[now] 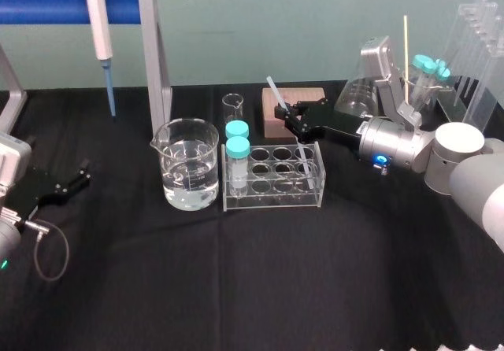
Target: Pick up the stirring rod with one hand, then place it down.
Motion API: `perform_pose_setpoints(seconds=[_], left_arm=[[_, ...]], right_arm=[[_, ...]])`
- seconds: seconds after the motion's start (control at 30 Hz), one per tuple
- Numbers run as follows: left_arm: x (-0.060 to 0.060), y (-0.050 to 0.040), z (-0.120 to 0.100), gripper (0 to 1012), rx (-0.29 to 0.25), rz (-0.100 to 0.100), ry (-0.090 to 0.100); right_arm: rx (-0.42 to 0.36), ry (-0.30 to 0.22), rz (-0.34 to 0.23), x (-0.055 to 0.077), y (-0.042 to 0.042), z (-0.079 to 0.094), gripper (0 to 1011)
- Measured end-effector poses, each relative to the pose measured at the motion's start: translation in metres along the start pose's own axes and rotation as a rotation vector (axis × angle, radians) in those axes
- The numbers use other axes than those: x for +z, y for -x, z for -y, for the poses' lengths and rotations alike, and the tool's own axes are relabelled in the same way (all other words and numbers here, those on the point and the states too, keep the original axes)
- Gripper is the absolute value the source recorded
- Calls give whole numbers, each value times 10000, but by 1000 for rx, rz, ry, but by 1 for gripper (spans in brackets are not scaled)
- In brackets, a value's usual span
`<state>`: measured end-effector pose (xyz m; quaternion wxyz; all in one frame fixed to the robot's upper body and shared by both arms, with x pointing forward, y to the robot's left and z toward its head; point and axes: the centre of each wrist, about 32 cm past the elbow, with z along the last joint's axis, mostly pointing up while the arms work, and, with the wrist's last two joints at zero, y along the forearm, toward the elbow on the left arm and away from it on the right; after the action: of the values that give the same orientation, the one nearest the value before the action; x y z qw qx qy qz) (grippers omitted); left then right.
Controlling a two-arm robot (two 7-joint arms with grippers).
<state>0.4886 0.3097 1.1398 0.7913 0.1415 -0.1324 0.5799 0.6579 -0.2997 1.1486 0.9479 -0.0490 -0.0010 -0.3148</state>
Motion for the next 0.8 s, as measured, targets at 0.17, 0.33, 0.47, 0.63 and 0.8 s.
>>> perform_pose_setpoints(seconds=[0.17,0.33,0.47,0.63,0.8], left_arm=[[0,0,0,1000,0,0,0],[1,0,0,1000,0,0,0],[0,0,0,1000,0,0,0],[0,0,0,1000,0,0,0],[0,0,0,1000,0,0,0]], right_arm=[[-2,-4,6,15,2,7,72],[-6,-26,-5,51,42,29,72],[-8,-62,-19,120,100,57,72],[-15,-99,-15,211,173,105,72],[-34,-143,5,335,256,174,72]])
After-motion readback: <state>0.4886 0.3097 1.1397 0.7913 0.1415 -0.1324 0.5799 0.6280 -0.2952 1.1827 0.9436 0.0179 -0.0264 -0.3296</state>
